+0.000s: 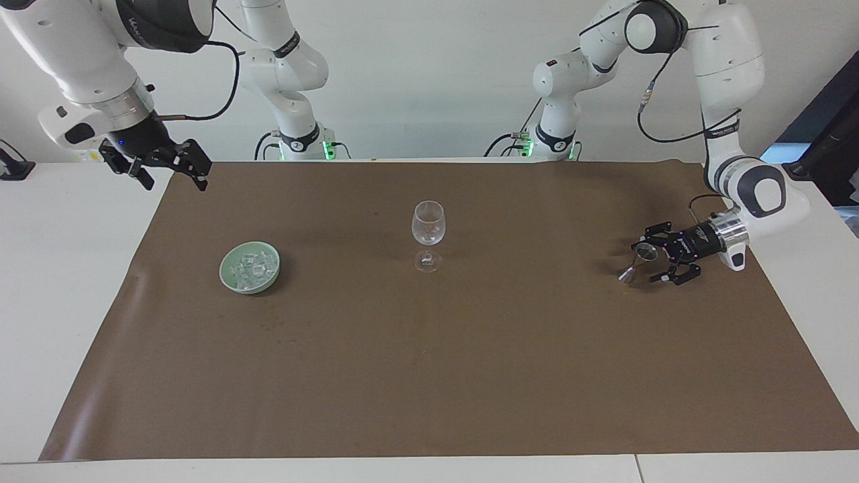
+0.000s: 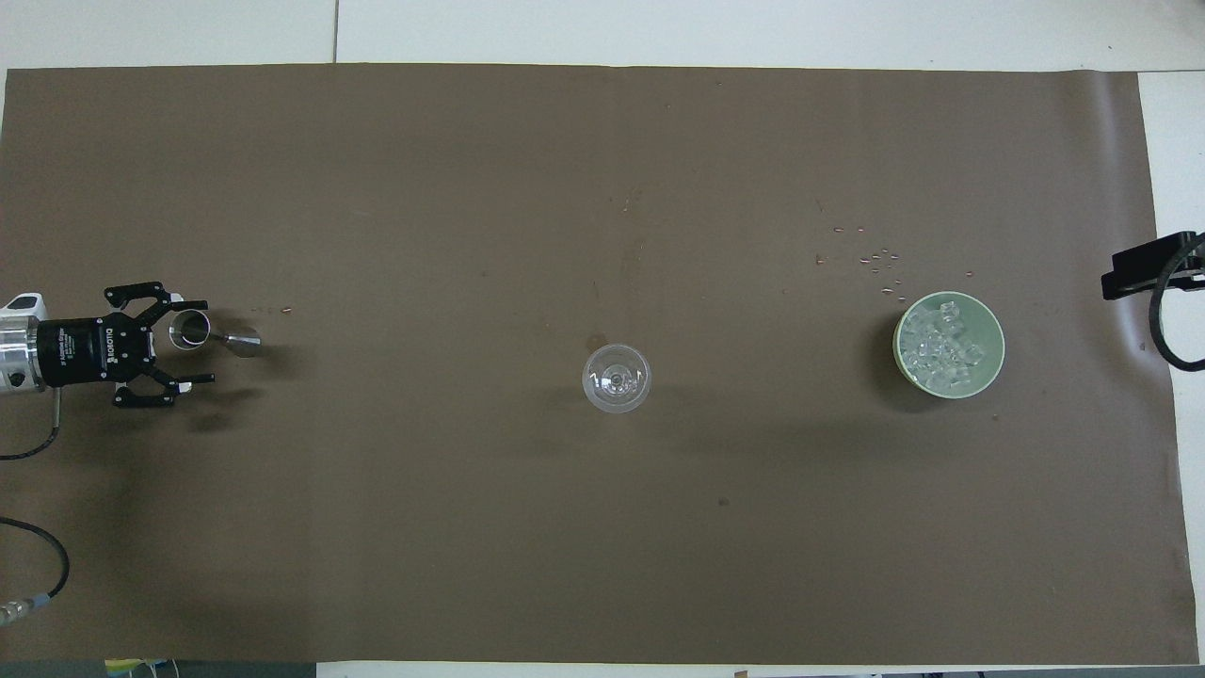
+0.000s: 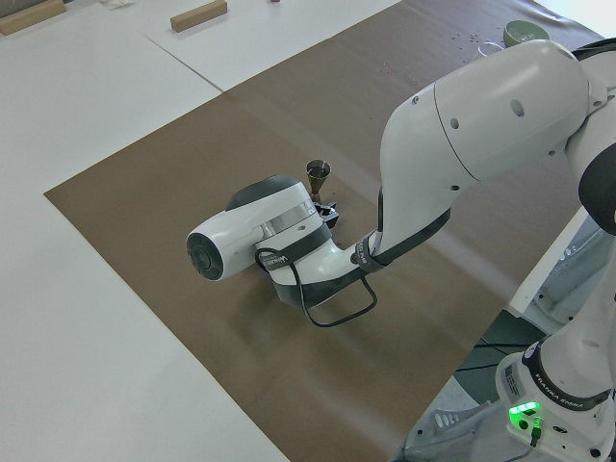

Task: Pour wine and add ice with both arms
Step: 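Reach the left gripper toward the small silver cup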

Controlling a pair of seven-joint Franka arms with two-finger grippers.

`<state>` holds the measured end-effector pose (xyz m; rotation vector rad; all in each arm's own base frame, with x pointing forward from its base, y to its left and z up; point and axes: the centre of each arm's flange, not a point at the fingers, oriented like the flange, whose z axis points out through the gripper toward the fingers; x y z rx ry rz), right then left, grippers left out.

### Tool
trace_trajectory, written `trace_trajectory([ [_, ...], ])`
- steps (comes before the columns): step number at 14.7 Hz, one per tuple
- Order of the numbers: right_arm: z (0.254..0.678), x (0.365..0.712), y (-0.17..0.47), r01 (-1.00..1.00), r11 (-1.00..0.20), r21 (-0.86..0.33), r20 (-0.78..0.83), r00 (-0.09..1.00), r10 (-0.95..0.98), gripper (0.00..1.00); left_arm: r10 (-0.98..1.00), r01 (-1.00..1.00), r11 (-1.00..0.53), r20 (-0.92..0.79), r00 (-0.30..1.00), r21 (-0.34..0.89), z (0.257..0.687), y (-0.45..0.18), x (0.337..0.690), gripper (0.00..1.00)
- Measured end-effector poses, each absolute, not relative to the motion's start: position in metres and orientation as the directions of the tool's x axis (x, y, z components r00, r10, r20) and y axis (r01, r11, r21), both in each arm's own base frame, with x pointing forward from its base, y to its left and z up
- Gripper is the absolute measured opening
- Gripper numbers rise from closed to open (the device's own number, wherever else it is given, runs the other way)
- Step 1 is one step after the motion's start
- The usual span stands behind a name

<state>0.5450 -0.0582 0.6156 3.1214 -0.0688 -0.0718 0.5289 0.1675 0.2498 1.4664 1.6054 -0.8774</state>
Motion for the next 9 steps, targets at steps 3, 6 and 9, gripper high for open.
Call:
trace_trajectory([
  [3,0.6156,0.5450,-0.0582,-0.044,-0.999,0.020,-0.046,0.998,-0.044,1.00,0.441,0.992,0.124,-0.896,-0.053,0.002,0.2442,0.1626,0.5211,1.00],
  [6,0.6156,0.5450,-0.0582,-0.044,-0.999,0.020,-0.046,0.998,-0.044,1.00,0.436,0.992,0.129,-0.899,-0.054,0.002,0.2455,0.1610,0.5191,1.00],
  [9,0.6156,0.5450,-0.0582,-0.044,-0.999,0.020,-0.046,0.998,-0.044,1.00,0.426,0.990,0.140,-0.903,-0.059,0.002,0.2447,0.1601,0.5188,0.98],
])
